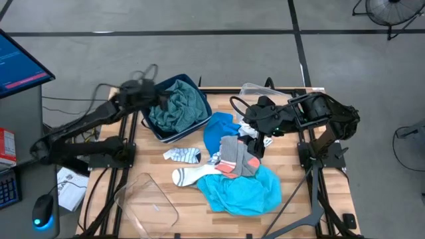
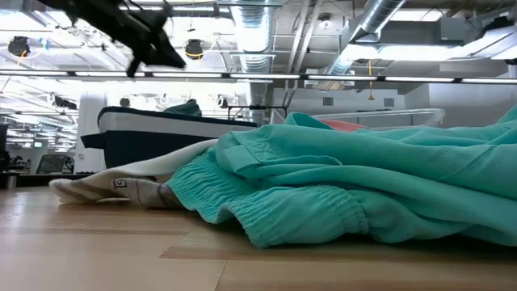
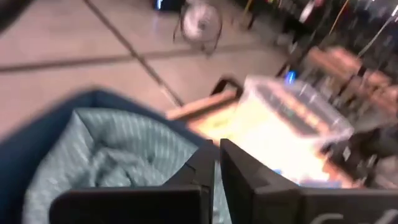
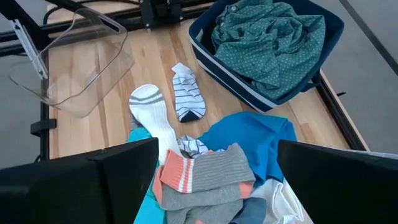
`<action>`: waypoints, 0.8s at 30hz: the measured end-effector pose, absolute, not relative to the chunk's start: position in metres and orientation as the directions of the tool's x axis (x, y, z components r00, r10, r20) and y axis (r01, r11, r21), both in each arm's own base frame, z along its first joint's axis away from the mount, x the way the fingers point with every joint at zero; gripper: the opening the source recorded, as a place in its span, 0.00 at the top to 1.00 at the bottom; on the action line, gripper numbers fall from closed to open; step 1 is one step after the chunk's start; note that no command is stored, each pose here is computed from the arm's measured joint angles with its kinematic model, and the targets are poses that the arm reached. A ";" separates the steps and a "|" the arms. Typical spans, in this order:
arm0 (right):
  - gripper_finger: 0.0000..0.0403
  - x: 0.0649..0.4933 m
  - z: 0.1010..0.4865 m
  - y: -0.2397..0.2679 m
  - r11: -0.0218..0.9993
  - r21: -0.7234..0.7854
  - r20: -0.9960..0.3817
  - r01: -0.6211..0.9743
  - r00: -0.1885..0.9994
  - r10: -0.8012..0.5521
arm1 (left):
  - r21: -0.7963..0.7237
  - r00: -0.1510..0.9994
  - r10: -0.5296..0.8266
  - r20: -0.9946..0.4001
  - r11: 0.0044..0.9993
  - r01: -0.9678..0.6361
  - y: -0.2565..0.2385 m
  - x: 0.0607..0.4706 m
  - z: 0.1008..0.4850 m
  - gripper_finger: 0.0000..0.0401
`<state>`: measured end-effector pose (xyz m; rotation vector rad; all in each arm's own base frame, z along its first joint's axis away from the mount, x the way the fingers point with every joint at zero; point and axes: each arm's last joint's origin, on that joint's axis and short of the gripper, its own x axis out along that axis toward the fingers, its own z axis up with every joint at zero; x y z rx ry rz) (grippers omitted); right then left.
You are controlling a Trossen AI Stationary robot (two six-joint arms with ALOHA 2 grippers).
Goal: Pick & Place Cloths
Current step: Put the blue shirt into the blue bin
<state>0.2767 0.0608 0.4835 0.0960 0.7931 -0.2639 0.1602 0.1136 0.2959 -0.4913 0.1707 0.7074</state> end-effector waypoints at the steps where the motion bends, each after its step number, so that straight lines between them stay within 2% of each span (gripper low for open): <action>1: 0.20 0.277 0.484 0.061 0.963 -0.009 -0.710 0.270 0.676 -0.197 | -0.370 0.754 0.561 -0.341 0.657 -0.656 0.115 0.168 0.290 0.98; 4: 0.20 0.279 0.485 0.061 0.963 0.000 -0.699 0.270 0.689 -0.193 | -0.372 0.778 0.484 -0.400 0.690 -0.621 0.121 0.193 0.271 0.99; 9: 0.20 0.279 0.485 0.062 0.960 0.011 -0.698 0.279 0.690 -0.192 | -0.345 0.728 0.427 -0.536 0.676 -0.651 0.133 0.223 0.230 1.00; 12: 0.20 0.279 0.485 0.062 0.960 0.013 -0.698 0.281 0.690 -0.193 | -0.303 0.643 0.417 -0.642 0.632 -0.713 0.141 0.230 0.202 1.00; 16: 0.20 0.279 0.485 0.062 0.958 0.018 -0.697 0.285 0.690 -0.192 | -0.177 0.457 0.461 -0.761 0.530 -0.829 0.149 0.227 0.173 1.00; 20: 0.20 0.279 0.485 0.062 0.958 0.018 -0.698 0.285 0.690 -0.192 | -0.115 0.390 0.504 -0.771 0.492 -0.863 0.154 0.226 0.166 1.00; 24: 0.20 0.279 0.485 0.062 0.958 0.017 -0.698 0.285 0.689 -0.192 | -0.128 0.408 0.519 -0.751 0.492 -0.861 0.153 0.224 0.173 0.99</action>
